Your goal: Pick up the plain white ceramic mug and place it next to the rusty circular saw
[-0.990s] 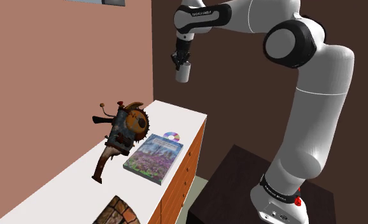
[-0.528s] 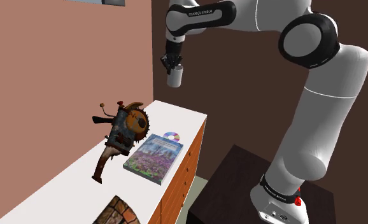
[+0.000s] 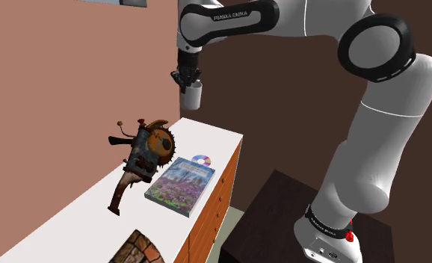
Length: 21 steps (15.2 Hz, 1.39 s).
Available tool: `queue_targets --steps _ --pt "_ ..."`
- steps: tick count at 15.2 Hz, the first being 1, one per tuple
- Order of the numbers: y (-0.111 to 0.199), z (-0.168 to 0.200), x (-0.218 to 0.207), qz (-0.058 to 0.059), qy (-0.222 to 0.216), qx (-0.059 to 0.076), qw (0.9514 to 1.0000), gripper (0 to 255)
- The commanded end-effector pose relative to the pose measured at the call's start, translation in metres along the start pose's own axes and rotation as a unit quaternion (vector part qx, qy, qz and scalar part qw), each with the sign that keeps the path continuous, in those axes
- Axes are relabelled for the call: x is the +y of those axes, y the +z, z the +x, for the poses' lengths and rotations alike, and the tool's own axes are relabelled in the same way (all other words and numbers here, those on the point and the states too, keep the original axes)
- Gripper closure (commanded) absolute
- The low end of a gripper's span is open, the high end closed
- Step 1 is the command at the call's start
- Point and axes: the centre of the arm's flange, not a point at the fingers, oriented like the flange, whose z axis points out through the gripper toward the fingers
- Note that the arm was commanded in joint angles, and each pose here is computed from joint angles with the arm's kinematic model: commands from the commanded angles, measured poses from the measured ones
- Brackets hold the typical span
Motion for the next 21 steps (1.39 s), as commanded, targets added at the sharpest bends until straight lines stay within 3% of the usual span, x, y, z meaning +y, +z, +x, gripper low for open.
queue_targets --steps 1,21 --pt "-0.003 -0.008 -0.028 0.000 0.001 0.000 1.0000 255" --pt "-0.024 -0.072 -0.283 0.000 0.001 0.000 1.0000 255"
